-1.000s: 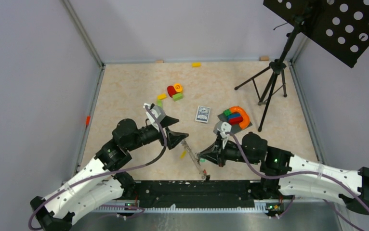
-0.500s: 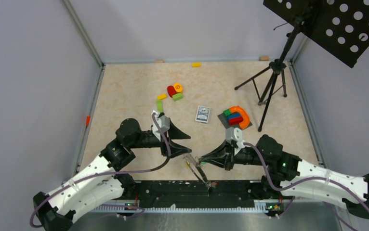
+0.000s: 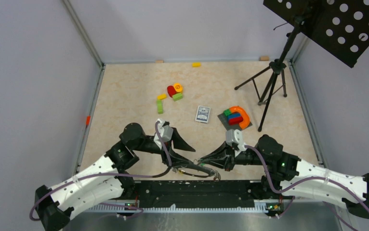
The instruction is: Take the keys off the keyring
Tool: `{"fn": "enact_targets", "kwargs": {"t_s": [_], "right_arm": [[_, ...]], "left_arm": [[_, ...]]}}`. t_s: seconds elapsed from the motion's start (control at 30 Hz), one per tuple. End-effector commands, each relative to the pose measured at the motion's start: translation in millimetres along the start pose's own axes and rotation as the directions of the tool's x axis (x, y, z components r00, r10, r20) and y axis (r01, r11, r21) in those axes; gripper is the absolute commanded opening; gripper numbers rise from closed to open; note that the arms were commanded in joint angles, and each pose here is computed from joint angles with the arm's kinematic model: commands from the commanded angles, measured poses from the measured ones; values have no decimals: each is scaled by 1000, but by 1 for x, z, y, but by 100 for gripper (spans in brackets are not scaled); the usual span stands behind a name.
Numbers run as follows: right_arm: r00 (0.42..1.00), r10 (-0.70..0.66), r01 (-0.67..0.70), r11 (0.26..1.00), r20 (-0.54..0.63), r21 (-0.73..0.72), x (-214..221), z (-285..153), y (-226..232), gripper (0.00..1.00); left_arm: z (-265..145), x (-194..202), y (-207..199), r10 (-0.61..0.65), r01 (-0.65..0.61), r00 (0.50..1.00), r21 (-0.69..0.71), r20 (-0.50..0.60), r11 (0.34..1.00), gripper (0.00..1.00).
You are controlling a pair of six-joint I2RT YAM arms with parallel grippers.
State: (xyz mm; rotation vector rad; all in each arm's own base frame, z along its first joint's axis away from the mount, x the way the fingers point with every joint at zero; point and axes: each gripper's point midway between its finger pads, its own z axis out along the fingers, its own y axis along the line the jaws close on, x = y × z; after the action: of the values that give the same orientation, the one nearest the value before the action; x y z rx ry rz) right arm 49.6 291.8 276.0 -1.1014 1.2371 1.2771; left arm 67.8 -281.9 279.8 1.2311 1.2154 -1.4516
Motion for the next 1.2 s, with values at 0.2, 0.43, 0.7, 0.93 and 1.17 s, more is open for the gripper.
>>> {"fn": "enact_targets", "kwargs": {"t_s": [0.2,0.43,0.7,0.93,1.17], "right_arm": [[996,-47,49,999,81,-22,-23,3,4,0],[996,-44,47,998,74,-31,-21,2,6,0],[996,-48,50,999,79,-17,-22,-3,5,0],[997,-38,39,999,74,-7,-22,-5,4,0],[996,34,-43,993,80,106,-22,-5,-14,0]], "left_arm": [[31,8,-24,28,-23,999,124,-41,992,55],[37,13,-24,23,-12,997,142,-75,990,47],[33,12,-22,40,-29,995,119,-94,993,34],[26,3,-10,89,-88,993,10,-78,996,61],[5,-30,21,180,-171,984,-265,11,949,61]]}}
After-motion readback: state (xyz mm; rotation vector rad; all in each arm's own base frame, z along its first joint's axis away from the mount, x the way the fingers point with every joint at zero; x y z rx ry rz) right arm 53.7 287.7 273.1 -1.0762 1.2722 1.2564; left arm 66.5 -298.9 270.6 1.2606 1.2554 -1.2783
